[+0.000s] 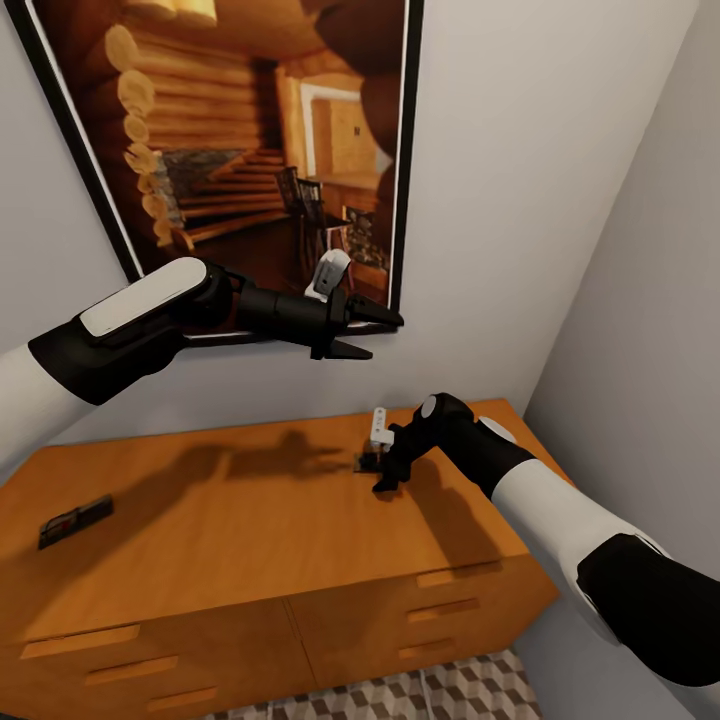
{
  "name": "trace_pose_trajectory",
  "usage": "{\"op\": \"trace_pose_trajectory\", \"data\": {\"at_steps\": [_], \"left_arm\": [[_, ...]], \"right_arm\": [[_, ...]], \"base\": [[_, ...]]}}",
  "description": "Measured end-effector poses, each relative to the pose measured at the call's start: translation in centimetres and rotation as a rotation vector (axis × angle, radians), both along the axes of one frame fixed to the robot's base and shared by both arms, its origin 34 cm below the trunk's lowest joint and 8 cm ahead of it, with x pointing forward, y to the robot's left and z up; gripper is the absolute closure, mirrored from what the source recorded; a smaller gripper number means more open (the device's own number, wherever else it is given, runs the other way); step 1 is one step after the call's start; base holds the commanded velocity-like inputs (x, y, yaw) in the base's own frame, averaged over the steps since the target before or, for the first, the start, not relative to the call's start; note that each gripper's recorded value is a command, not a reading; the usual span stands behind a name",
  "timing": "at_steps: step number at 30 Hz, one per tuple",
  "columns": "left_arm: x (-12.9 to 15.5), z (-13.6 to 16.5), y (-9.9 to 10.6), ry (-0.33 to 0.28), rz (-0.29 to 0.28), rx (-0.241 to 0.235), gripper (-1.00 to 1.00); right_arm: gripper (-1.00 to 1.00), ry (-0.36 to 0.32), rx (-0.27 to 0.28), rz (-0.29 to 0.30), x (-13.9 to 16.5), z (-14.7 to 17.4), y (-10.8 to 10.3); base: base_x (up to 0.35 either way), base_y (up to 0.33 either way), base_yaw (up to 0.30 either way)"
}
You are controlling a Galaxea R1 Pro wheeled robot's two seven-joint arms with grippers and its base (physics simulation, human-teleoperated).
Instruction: Take the four mousetraps from the cabinet in the bathroom and place them on the bathroom floor. Make sure all four end up on the same floor surface, and ensure that at least two of them are either under or directly next to the same bathroom sink.
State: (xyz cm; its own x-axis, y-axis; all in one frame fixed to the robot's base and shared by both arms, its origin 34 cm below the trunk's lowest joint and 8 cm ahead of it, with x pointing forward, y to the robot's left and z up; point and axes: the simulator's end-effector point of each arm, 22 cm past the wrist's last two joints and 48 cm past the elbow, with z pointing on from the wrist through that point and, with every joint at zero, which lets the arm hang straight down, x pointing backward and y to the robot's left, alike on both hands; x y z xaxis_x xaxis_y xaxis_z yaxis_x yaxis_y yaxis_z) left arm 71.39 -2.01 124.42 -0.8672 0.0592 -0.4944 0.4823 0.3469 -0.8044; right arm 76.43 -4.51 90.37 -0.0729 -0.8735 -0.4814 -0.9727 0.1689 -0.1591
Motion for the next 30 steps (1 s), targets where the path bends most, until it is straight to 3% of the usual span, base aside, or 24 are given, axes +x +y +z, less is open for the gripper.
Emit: {"op": "trace_pose_trajectory", "data": {"at_steps": [15,21,30], "left_arm": [[0.5,0.2,-0.1,-0.003,0.021,-0.013,-1.00],[0.4,0.3,-0.3,-0.003,0.020,-0.015,-1.00],[0.4,0.3,-0.3,-0.003,0.019,-0.015,-1.00]], "right_arm": [[-1.00,-0.001,-0.001,0.012,-0.1,0.0,0.1],[-1.00,0.110,-0.002,0.070,-2.8,-0.6,0.2],[-1.00,0.153,0.000,0.087,-3.8,-0.8,0.2]], "base": [[0.114,0.000,0.000],[0.003,0.000,0.000],[0.000,0.000,0.000]]}}
